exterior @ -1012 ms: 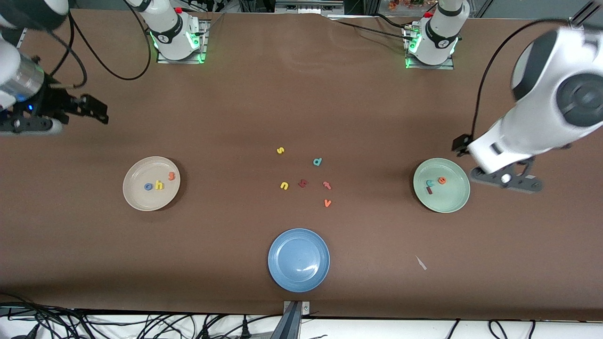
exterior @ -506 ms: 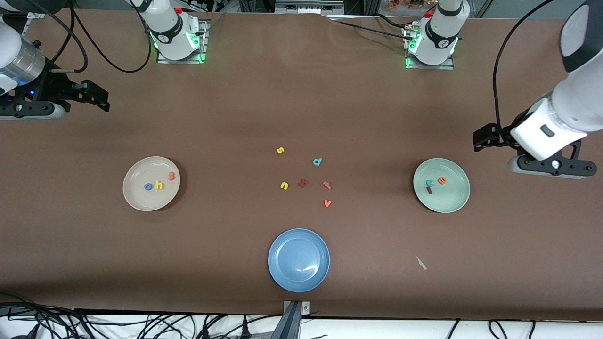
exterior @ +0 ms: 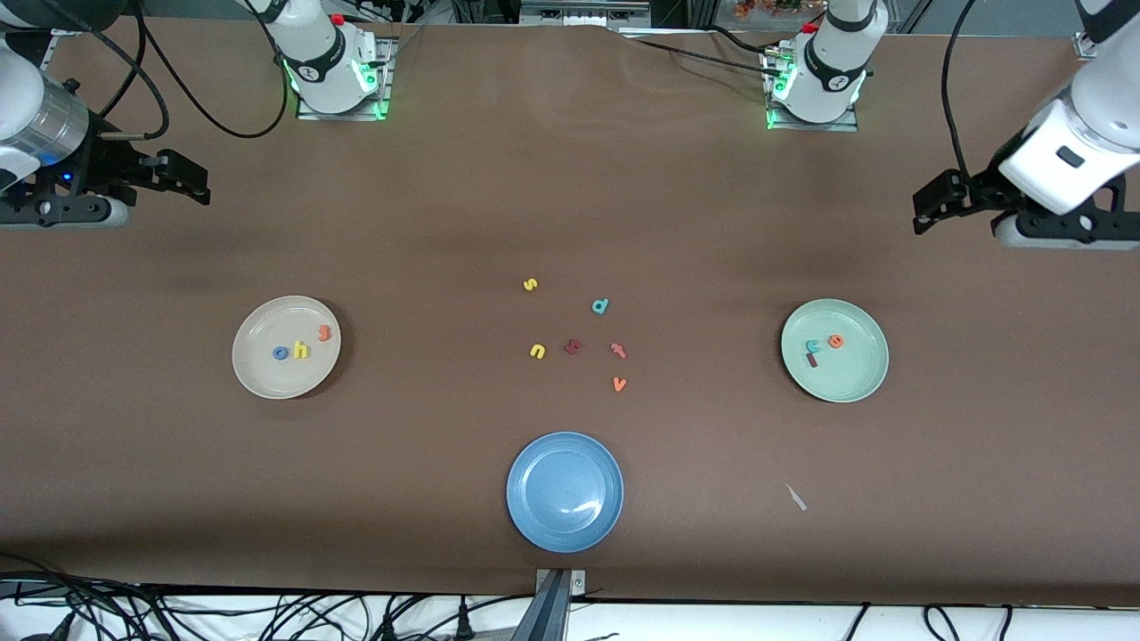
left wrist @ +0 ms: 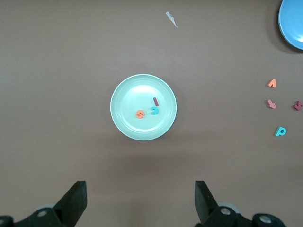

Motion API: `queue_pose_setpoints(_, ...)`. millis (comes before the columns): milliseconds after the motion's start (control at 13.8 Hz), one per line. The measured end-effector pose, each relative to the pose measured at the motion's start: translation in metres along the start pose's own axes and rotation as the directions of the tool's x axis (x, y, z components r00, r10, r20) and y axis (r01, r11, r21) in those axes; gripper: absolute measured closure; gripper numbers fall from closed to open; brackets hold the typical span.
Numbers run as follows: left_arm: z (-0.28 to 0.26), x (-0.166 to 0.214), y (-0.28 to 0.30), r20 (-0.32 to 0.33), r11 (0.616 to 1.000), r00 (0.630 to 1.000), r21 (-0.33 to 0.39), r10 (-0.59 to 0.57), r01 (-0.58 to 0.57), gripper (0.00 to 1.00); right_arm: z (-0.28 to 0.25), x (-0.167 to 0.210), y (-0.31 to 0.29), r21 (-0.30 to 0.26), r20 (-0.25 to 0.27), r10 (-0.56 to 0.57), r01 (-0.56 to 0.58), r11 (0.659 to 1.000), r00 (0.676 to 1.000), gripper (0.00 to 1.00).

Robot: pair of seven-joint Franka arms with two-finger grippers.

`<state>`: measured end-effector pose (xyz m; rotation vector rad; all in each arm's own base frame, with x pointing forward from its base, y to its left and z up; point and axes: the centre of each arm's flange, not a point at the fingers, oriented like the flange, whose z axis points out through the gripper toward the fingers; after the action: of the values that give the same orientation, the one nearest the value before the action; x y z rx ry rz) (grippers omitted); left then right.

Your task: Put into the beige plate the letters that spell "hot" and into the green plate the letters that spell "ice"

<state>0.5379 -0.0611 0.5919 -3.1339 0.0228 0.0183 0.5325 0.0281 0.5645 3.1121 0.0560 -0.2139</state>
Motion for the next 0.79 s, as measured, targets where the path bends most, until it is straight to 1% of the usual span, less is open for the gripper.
queue_pose_setpoints(217, 0.0081, -0.0079, 0.0052, 0.011, 1.0, 1.0, 0.004, 0.008, -0.008, 0.0, 0.0067, 0.009, 0.0011, -0.001, 0.021, 0.004, -0.004, 1.0, 1.0, 0.0)
queue_pose_setpoints(289, 0.0093, -0.0071, 0.0051, 0.011, 1.0, 1.0, 0.004, 0.008, -0.008, 0.0, 0.0076, 0.0096, 0.003, 0.009, 0.024, 0.009, -0.009, 1.0, 1.0, 0.0)
queue_pose_setpoints(506, 0.0101, -0.0052, 0.0024, 0.008, 1.0, 1.0, 0.003, 0.003, -0.003, 0.0, 0.0057, 0.0094, 0.0048, 0.041, 0.023, 0.018, -0.019, 0.999, 1.0, 0.0)
queue_pose_setpoints(795, 0.0081, -0.006, 0.0001, 0.015, 1.0, 1.0, 0.003, -0.002, 0.002, 0.0, 0.0051, 0.0091, 0.0077, 0.044, 0.025, 0.024, -0.025, 0.999, 0.999, 0.0)
